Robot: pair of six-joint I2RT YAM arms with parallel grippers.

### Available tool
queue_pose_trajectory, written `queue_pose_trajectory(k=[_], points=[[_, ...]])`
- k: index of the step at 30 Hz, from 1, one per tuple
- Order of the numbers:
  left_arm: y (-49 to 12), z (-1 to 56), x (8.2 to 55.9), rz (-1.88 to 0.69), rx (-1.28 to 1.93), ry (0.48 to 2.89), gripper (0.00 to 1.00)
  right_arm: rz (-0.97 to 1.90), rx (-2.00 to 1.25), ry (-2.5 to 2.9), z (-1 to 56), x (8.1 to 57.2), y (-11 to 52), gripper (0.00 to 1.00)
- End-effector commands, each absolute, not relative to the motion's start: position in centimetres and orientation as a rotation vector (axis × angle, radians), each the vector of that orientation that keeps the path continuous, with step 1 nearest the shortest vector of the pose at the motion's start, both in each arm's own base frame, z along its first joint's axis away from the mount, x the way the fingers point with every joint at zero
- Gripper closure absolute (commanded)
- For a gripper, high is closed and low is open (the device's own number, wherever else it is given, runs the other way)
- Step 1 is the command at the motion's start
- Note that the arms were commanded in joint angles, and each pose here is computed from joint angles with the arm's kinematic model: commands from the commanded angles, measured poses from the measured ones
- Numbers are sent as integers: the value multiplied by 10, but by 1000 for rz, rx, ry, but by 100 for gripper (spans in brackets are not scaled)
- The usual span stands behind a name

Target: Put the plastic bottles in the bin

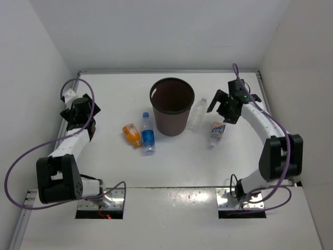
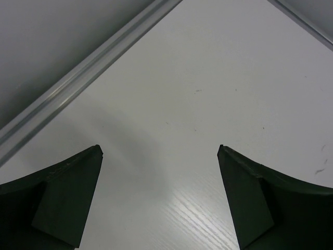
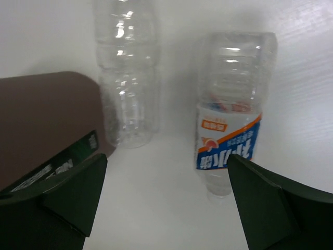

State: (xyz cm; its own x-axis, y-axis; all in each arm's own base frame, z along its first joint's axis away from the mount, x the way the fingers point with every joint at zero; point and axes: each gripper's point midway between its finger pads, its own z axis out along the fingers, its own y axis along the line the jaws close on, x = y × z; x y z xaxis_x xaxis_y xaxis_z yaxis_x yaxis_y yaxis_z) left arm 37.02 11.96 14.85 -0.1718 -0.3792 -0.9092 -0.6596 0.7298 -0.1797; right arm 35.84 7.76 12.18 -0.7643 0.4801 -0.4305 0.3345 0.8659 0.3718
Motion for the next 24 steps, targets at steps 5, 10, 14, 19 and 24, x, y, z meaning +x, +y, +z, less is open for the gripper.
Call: queue_pose_trajectory(k=[5,10,14,19,24], points=[[133,147,380,262,-882,1759,0,76,782,2627,97,369,41,0],[144,135,380,269,-906,1776,0,-57,815,2756,58,369,31,0],[159,127,375,256,-939,1790,0,-71,820,2780,42,369,31,0],[175,125,373,266,-973,1787,0,-100,842,2826,24,361,31,0],[169,125,381,208,-965,1783,0,-93,849,2871,8,353,34,20]])
